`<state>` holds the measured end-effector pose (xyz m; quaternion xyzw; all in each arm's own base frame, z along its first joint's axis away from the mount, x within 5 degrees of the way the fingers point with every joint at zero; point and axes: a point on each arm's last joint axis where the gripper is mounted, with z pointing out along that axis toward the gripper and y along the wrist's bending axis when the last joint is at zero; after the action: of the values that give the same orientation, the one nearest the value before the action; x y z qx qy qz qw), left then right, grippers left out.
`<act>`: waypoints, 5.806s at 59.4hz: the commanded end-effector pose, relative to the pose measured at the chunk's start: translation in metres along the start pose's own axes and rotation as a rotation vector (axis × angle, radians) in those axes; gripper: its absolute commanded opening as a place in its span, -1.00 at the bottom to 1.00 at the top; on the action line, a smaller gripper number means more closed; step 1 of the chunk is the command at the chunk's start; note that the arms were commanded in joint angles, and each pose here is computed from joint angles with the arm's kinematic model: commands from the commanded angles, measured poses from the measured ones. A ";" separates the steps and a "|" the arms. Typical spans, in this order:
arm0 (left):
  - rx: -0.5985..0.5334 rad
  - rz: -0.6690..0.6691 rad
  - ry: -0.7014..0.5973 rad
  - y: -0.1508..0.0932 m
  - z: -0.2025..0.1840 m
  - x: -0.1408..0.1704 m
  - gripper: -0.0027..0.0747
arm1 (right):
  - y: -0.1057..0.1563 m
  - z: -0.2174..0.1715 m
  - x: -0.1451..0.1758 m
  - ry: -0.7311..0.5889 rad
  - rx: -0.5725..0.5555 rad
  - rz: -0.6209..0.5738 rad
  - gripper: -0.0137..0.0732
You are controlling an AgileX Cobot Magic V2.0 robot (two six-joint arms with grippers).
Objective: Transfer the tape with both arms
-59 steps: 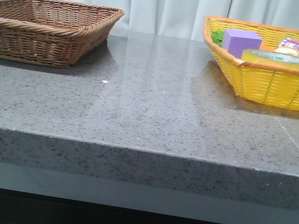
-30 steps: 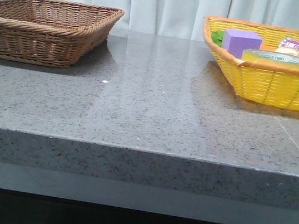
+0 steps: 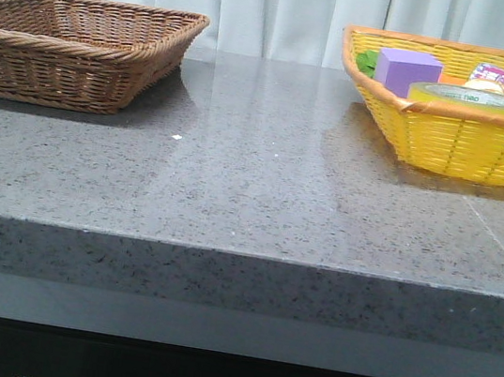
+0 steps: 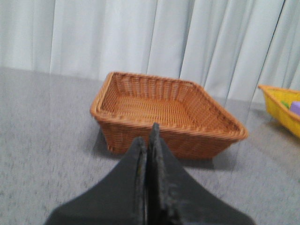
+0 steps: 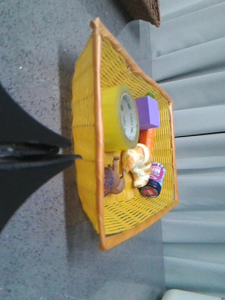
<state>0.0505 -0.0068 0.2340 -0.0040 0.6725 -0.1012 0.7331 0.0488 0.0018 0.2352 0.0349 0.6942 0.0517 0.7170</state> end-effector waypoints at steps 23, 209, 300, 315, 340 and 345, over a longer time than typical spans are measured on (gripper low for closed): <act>0.023 -0.001 -0.100 -0.017 -0.026 -0.112 -0.98 | 0.016 -0.026 -0.114 -0.087 -0.018 -0.036 -0.84; 0.574 0.149 0.440 -0.104 0.087 -0.139 0.34 | 0.013 0.386 -0.076 1.085 -0.043 -0.005 0.11; 0.574 0.149 0.443 -0.104 0.087 -0.139 0.34 | 0.193 0.283 -0.161 0.816 -0.542 -0.392 -0.40; 0.574 0.149 0.443 -0.104 0.087 -0.139 0.34 | 0.219 0.303 -0.115 0.883 -0.547 -0.498 -0.40; 0.574 0.149 0.443 -0.104 0.087 -0.139 0.34 | 0.228 0.332 -0.064 0.932 -0.526 -0.550 -0.40; 0.574 0.149 0.443 -0.104 0.087 -0.139 0.34 | 0.228 0.334 -0.059 0.941 -0.523 -0.558 -0.40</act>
<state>0.1117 -0.0969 0.3765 0.2838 0.7850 -0.2091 0.5095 0.3785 0.2306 0.2964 -0.3526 0.9047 0.0365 0.2364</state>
